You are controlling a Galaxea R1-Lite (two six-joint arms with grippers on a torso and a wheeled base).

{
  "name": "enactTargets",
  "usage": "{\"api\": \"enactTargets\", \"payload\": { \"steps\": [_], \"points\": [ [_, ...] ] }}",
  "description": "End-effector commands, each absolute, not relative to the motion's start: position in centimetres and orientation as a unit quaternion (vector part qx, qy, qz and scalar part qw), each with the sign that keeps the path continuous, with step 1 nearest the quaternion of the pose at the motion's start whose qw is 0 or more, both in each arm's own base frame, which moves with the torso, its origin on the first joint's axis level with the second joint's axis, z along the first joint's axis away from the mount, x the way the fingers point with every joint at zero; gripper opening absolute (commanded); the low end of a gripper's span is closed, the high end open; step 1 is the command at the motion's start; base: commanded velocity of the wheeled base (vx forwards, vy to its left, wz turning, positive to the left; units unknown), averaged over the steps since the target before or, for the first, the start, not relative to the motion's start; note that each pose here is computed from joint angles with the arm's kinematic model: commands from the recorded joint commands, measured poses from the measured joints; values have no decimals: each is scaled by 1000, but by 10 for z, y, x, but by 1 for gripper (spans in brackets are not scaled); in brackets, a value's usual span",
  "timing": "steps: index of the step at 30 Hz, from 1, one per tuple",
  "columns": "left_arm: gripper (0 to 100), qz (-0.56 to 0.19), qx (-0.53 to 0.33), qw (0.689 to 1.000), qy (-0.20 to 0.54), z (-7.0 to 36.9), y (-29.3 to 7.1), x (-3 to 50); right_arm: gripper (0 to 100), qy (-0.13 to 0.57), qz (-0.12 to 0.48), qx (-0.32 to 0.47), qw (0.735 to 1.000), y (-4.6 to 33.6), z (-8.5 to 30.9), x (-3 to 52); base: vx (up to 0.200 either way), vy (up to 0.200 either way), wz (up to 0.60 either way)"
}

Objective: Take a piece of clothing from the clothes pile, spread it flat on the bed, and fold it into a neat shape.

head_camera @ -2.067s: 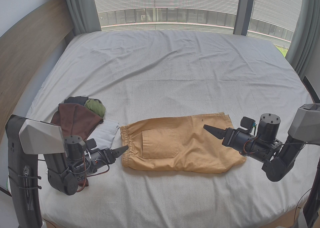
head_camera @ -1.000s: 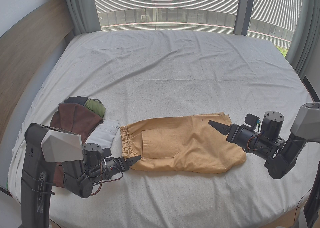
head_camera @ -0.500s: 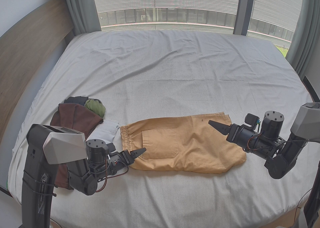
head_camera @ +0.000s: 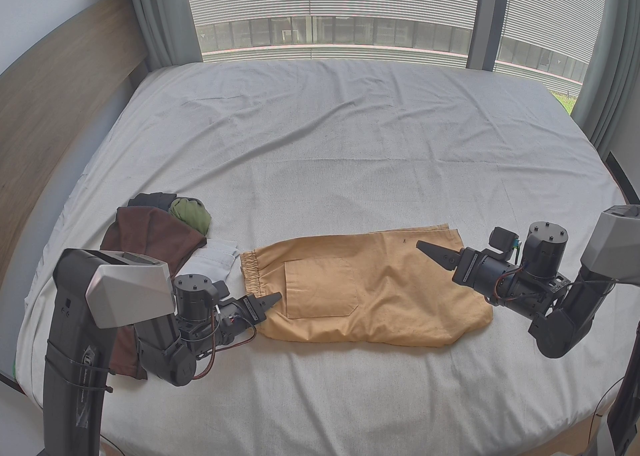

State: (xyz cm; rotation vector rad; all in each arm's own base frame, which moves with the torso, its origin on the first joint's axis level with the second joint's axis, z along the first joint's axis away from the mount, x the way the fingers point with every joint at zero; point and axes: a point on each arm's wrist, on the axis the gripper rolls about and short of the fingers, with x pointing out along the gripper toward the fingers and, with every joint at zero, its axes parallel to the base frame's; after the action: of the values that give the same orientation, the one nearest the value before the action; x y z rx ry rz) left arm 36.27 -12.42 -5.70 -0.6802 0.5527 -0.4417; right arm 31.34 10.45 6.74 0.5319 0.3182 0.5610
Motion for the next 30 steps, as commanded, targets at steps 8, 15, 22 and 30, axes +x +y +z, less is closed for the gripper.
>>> {"api": "enactTargets", "payload": {
  "steps": [8,15,22,30],
  "points": [
    [0,-213,-327,883,260,-45,-122,357,100,160,273,258,913,106,64,313,0,0,0],
    [0,-201,-327,885,262,-23,-107,339,100,165,274,257,912,107,62,311,0,0,0],
    [0,-180,-319,894,258,-18,-85,332,100,168,274,257,911,107,61,311,0,0,0],
    [0,-168,-324,900,239,-5,-59,321,100,179,279,255,908,113,55,310,0,0,0]
  ]
}}
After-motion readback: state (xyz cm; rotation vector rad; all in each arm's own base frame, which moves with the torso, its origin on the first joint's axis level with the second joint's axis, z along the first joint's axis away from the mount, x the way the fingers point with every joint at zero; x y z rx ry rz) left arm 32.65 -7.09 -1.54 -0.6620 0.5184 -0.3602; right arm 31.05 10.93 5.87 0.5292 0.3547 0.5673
